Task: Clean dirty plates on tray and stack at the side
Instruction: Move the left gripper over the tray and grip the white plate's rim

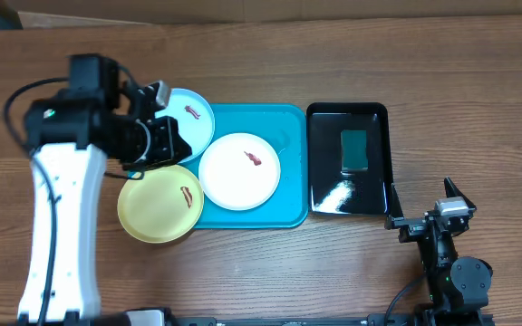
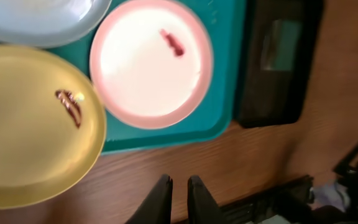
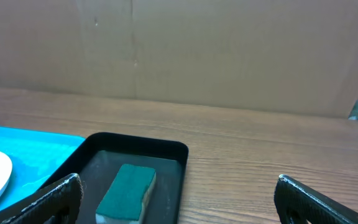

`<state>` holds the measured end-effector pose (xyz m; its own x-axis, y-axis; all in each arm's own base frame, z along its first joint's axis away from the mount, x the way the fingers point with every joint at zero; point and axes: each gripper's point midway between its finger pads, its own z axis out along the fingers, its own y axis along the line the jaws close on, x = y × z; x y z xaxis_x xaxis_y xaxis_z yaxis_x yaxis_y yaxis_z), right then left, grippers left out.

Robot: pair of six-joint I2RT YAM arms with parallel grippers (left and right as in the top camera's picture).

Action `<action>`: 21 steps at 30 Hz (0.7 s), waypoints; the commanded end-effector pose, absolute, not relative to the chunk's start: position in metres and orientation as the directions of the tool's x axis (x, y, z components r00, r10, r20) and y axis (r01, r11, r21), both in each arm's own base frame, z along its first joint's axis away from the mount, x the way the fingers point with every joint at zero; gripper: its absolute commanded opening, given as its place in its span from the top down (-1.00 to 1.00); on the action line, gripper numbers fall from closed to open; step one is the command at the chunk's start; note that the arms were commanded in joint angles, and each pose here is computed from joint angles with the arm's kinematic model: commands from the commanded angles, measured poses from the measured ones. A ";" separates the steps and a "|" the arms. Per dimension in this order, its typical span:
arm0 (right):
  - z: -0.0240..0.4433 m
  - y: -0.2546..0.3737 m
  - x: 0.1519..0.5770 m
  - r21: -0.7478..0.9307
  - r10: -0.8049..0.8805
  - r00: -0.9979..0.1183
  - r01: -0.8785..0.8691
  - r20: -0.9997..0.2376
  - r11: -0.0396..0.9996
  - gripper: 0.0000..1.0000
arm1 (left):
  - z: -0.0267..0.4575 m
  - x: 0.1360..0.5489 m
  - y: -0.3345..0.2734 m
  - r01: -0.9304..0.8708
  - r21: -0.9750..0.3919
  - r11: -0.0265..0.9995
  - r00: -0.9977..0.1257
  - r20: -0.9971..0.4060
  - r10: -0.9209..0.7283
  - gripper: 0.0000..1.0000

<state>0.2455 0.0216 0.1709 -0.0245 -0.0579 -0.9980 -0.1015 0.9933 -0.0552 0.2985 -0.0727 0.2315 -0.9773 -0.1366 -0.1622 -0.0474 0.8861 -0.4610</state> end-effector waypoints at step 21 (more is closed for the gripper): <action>0.169 0.023 0.245 -0.049 -0.051 -0.020 -0.105 -0.998 0.993 -1.00 | 0.039 0.323 -0.054 -0.125 -0.067 0.990 -0.981 0.158 -0.113 0.46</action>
<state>0.2455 0.0217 0.1710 -0.0241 -0.0579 -0.9980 -0.1018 0.9933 -0.0552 0.3246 -0.0560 0.0547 -0.9876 -0.1003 0.1208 -0.1119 0.9893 -0.0936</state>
